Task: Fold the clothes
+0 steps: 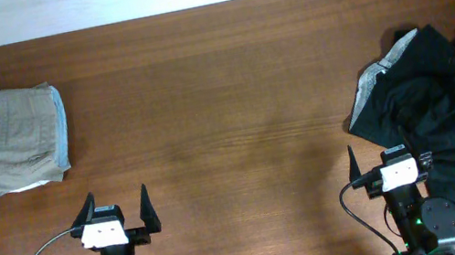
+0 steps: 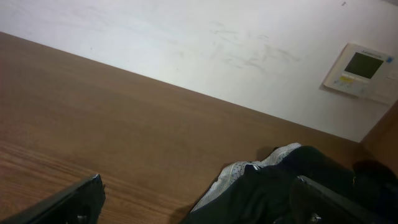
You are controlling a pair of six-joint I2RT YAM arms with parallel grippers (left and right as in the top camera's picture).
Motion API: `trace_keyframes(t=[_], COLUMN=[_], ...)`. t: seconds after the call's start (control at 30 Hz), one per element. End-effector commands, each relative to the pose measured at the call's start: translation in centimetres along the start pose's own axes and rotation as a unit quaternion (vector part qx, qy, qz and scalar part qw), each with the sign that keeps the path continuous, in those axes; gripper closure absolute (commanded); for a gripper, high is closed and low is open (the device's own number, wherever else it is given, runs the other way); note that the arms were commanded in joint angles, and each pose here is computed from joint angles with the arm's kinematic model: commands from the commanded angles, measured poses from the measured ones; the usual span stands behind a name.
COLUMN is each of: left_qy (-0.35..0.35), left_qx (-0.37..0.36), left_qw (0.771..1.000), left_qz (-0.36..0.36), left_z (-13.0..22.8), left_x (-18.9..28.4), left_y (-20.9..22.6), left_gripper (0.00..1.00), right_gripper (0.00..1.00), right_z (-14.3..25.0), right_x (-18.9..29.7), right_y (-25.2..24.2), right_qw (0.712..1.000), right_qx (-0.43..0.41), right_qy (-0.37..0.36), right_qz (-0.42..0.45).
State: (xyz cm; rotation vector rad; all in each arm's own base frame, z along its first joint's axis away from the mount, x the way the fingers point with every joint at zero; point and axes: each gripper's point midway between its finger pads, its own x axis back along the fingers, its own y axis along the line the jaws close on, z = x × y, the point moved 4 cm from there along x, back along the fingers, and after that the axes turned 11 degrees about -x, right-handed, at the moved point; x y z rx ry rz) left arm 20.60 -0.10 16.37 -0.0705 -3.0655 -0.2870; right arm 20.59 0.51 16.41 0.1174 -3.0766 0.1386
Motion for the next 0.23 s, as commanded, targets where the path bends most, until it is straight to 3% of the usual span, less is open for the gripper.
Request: trace_keyframes(t=[0.0,0.2], left_qy=[0.002,0.002], left_qx=[-0.002,-0.002], left_qw=[1.0,1.0], left_qz=[-0.003,-0.003], left_z=[0.22,0.22], left_x=[-0.01,-0.01], left_y=[0.03,0.03], left_gripper=[0.01,0.01], right_gripper=[0.01,0.01], right_z=[0.26,0.26], right_x=[-0.03,-0.03], right_y=[0.1,0.1], right_qw=[1.0,1.0], right_qx=[-0.002,-0.002], right_qy=[0.002,0.002], right_qz=[-0.001,-0.001])
